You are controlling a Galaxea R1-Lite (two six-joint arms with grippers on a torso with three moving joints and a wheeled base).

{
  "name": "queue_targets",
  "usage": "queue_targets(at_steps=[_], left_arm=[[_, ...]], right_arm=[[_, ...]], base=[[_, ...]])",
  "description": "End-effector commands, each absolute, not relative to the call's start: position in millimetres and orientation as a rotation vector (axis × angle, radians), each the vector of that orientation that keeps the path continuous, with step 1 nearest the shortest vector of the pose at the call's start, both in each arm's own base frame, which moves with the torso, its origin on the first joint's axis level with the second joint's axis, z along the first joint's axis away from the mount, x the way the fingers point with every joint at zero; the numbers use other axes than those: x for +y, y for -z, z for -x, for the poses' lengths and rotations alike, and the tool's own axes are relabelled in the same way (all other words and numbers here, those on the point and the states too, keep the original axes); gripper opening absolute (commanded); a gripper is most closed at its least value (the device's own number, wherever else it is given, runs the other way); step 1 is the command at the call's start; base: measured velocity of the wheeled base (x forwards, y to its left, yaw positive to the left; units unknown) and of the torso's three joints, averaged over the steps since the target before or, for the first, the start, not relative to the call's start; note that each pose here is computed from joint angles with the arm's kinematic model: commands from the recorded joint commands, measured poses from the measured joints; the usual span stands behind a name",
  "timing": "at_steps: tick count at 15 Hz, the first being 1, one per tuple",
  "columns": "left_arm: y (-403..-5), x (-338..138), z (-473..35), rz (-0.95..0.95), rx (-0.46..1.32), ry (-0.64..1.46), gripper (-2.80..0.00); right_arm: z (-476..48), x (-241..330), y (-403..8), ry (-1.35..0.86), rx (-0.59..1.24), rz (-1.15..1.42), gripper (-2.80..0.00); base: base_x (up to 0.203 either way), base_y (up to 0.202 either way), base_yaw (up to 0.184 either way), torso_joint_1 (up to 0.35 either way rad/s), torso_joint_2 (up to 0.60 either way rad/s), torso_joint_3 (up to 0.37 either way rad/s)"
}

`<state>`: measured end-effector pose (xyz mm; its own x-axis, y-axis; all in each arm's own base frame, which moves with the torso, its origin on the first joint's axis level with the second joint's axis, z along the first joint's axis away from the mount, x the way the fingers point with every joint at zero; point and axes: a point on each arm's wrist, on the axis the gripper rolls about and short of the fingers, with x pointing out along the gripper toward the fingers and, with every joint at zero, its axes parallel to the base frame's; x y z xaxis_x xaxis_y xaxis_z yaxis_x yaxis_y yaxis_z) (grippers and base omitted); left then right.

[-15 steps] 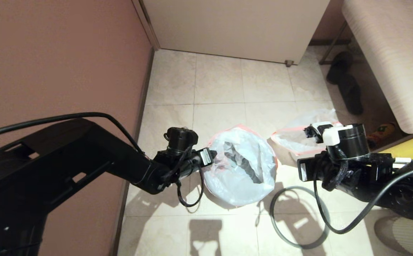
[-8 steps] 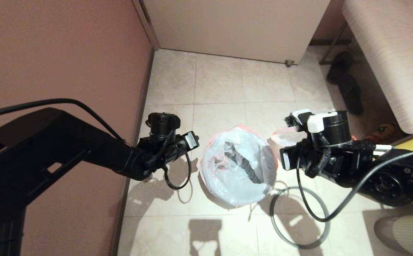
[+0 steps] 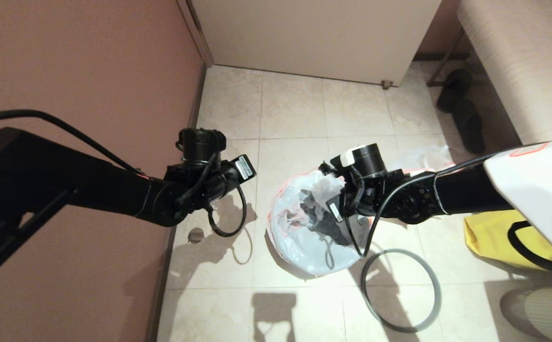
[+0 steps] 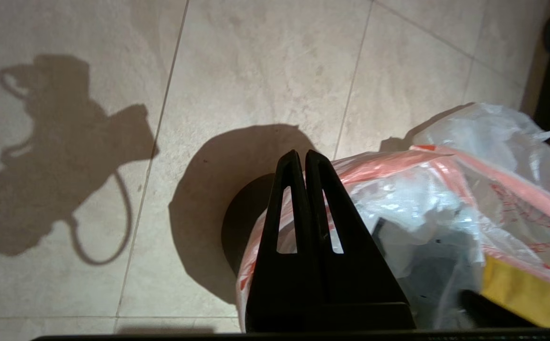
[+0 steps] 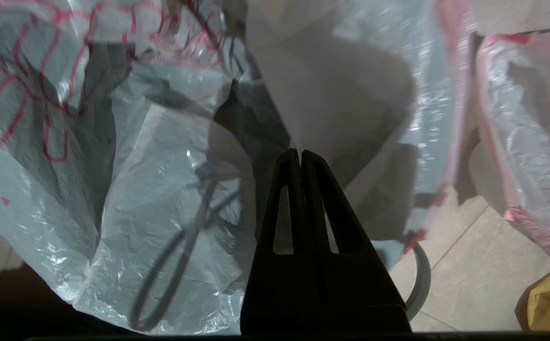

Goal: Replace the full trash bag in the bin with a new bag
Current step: Put the new garbage bag on the trash can

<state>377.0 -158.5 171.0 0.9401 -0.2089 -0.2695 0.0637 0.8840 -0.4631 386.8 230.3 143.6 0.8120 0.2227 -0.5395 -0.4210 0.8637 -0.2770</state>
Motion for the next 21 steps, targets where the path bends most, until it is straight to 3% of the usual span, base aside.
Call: queue_targets(at_steps=[1, 5, 10, 15, 17, 21], left_arm=[[-203.4, -152.5, -361.8, 0.492, 0.250, 0.165, -2.80], [-215.8, -154.7, -349.1, 0.483, 0.230, 0.191, -2.80], [-224.1, -157.8, -338.4, 0.483, 0.215, 0.216, -2.80], [-238.8, -157.6, -321.0, 0.485, 0.186, 0.246, -2.80], [-236.8, -162.9, -317.9, 0.482, 0.197, 0.260, -2.80], [-232.4, -172.0, -312.0, 0.473, 0.216, 0.286, -2.80]], right_arm=[[-401.2, 240.3, -107.0, -0.371, 0.608, 0.446, -2.80], [-428.8, 260.8, -94.3, -0.430, 0.558, 0.447, -2.80], [-442.9, 271.6, -28.1, -0.476, 0.662, 0.643, -2.80], [-460.3, 260.2, 27.6, -0.462, 0.638, 0.889, -2.80], [-457.7, 256.3, 25.5, -0.465, 0.679, 0.935, -2.80], [-437.2, 238.7, -26.8, -0.461, 0.858, 1.018, -2.80]], base=[[0.000, 0.000, 0.000, 0.000, 0.00, 0.000], [0.000, 0.000, 0.000, 0.000, 0.00, 0.000], [0.000, 0.000, 0.000, 0.000, 0.00, 0.000], [0.000, 0.000, 0.000, 0.000, 0.00, 0.000], [0.000, 0.000, 0.000, 0.000, 0.00, 0.000], [0.000, 0.000, 0.000, 0.000, 0.00, 0.000]])
